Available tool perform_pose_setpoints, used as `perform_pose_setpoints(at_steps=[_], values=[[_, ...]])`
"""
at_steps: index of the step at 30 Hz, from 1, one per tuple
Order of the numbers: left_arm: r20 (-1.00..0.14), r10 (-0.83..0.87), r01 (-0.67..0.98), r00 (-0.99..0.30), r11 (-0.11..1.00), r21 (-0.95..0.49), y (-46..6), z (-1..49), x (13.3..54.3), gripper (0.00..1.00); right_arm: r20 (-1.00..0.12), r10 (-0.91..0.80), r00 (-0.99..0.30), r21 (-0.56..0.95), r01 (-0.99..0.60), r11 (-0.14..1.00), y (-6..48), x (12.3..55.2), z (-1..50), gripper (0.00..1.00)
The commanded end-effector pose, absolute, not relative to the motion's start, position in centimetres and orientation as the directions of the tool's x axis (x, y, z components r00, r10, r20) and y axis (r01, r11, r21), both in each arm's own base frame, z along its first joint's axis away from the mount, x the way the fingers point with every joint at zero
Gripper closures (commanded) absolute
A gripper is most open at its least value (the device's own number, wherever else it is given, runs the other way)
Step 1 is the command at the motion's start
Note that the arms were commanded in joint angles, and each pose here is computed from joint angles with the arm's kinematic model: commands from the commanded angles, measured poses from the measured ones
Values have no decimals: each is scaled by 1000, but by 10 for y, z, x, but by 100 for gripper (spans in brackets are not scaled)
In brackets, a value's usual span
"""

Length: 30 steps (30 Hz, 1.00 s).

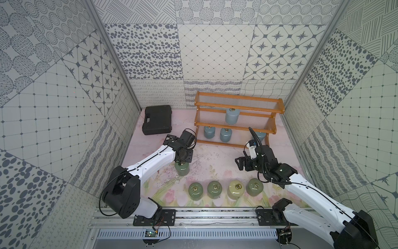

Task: Remove the tea canisters from the shelf
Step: Place the tea canister at the center of the board.

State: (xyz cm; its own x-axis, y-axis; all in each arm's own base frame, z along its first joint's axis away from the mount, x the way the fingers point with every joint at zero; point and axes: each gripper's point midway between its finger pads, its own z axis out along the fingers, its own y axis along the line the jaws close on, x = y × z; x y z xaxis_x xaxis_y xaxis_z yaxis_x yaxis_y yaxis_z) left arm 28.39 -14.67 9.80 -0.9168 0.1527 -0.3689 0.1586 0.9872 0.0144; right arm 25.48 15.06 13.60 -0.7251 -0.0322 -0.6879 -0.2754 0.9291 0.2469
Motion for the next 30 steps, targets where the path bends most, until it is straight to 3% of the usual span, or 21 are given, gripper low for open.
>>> perform_pose_setpoints(at_steps=[1,12,20,30], values=[[-237,131,133,-963,991,7,-136,83,251,46,-720,-20,-694,256,-292,922,152,257,143,0],[-142,92,80,-986,993,85,-105,75,211,48,-710,-30,-704,264,-305,915,157,259,136,0],[-183,50,23,-982,989,147,-90,88,201,48,-707,-31,-706,269,-310,912,158,259,133,0],[-244,124,86,-962,983,164,-113,110,217,32,-703,-41,-710,264,-314,912,159,259,129,0]])
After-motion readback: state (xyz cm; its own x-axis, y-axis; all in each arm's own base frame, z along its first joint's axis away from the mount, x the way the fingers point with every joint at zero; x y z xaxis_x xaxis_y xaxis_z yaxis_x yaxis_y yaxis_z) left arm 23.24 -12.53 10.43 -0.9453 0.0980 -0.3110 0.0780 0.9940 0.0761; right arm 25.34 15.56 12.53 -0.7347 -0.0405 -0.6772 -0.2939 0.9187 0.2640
